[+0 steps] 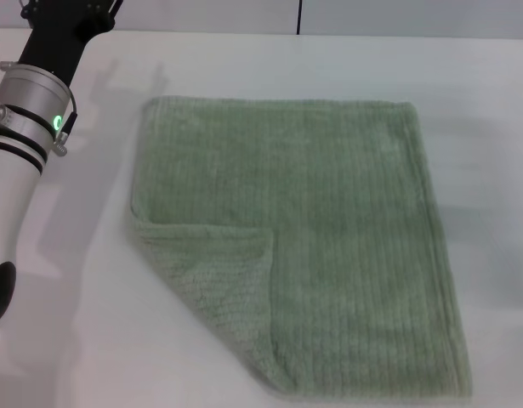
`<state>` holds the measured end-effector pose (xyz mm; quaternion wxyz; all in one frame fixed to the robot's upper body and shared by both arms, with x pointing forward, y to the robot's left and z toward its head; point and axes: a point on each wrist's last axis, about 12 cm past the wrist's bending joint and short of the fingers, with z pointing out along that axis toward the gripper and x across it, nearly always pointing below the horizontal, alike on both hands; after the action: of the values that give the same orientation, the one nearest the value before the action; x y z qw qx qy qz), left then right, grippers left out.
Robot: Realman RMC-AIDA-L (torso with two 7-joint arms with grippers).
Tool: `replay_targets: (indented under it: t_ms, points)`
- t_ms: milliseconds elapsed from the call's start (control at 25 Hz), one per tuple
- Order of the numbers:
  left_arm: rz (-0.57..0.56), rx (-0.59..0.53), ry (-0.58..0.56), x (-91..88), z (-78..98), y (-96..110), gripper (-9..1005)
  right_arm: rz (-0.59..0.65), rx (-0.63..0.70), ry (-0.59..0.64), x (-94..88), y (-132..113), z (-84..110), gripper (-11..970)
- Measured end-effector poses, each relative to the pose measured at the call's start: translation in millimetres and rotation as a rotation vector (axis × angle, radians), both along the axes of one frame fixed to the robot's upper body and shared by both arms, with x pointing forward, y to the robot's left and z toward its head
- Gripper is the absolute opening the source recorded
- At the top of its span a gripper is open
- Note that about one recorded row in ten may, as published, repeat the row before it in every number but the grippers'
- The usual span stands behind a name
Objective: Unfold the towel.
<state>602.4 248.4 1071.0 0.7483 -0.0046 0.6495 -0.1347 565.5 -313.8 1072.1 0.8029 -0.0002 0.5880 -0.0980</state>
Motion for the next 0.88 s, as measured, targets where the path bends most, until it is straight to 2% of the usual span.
replay_targets:
  t_ms: [880]
  points:
    - [0.021, 0.003, 0.016, -7.7, -6.8, 8.8, 796, 0.013, 0.021, -0.001, 0.9, 6.2, 0.1, 640]
